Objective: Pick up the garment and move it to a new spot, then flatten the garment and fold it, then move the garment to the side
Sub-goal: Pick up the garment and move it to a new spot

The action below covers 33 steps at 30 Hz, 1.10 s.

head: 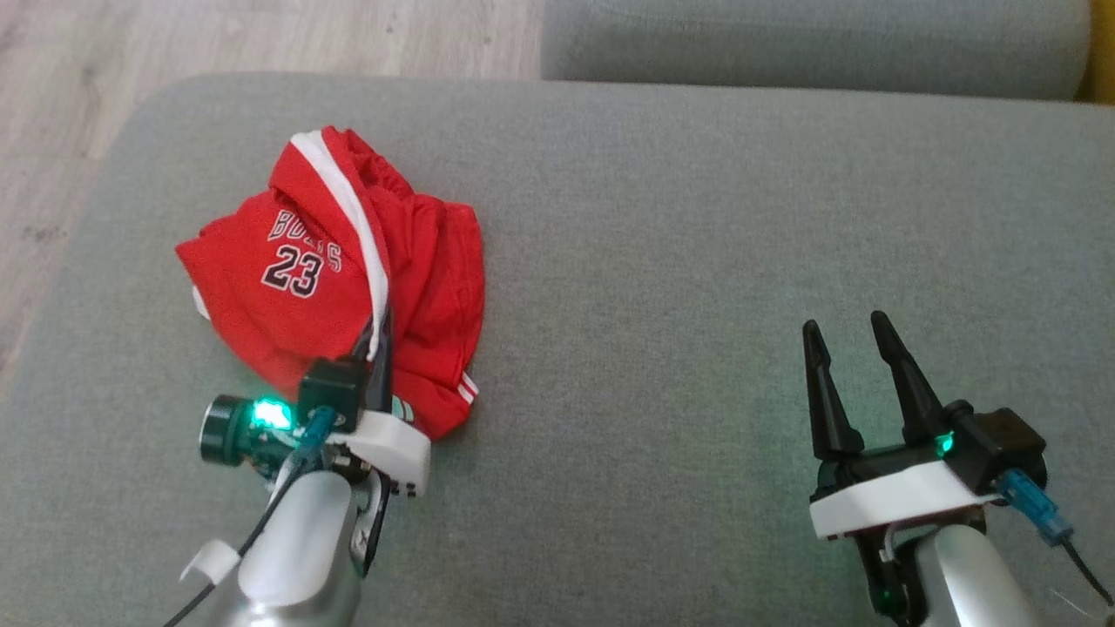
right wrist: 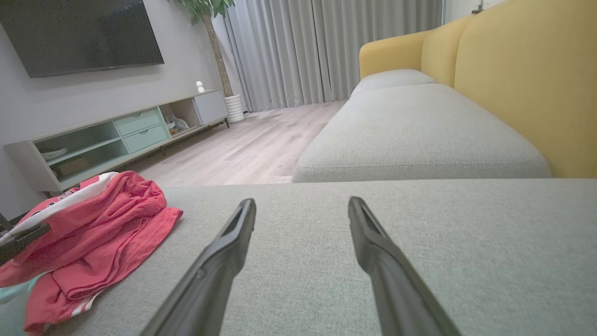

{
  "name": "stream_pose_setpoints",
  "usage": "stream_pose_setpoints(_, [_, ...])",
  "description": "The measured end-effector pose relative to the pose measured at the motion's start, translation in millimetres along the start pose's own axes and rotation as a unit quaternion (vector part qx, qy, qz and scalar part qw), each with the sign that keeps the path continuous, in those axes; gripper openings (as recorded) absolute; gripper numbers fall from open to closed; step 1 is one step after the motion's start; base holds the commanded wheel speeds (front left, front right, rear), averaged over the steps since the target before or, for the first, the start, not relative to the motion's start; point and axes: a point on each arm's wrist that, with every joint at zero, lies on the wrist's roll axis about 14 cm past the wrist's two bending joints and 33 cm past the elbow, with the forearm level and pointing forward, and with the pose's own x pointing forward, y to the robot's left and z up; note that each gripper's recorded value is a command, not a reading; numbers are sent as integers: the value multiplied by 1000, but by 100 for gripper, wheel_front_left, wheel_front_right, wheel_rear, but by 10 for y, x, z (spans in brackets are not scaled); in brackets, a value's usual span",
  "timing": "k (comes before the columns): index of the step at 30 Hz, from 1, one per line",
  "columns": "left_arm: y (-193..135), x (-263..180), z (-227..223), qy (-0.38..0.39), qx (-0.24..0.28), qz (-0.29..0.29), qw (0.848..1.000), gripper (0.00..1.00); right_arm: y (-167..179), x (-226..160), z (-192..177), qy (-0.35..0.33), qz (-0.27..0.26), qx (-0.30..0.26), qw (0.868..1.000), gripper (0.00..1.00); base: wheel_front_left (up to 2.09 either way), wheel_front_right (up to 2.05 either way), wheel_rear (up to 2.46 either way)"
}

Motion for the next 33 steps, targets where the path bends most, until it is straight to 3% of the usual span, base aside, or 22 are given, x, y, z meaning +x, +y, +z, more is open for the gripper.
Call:
stream_pose_setpoints(5, [51,-44,629,-108,-34,-2,994,0,64,-26,111,-14,7,-6,1000,100,0,0,0])
stream_pose_setpoints(9, [24,-128,1311,-215,-88,-33,972,0,19,-78,175,-22,-1,-8,1000,100,0,0,0])
stream_pose_setpoints(13, [-96,-222,1775,-275,-41,-78,957,0,-98,-165,204,-26,-21,-10,999,100,0,0,0])
stream_pose_setpoints(17, [-659,-280,2023,-284,-14,-170,944,0,-186,-272,237,-30,-38,-12,999,100,0,0,0])
stream_pose_setpoints(22, [-1402,-379,2375,-300,-24,-283,911,0,-379,-419,384,-52,-73,-7,996,100,0,0,0])
stream_pose_setpoints(28, [-2087,-385,2834,-332,7,-371,867,0,-481,-582,541,-74,-96,-12,993,100,0,0,0])
stream_pose_setpoints(33, [-2609,-300,2994,-332,17,-429,840,0,-682,-763,612,-84,-136,-8,987,100,0,0,0])
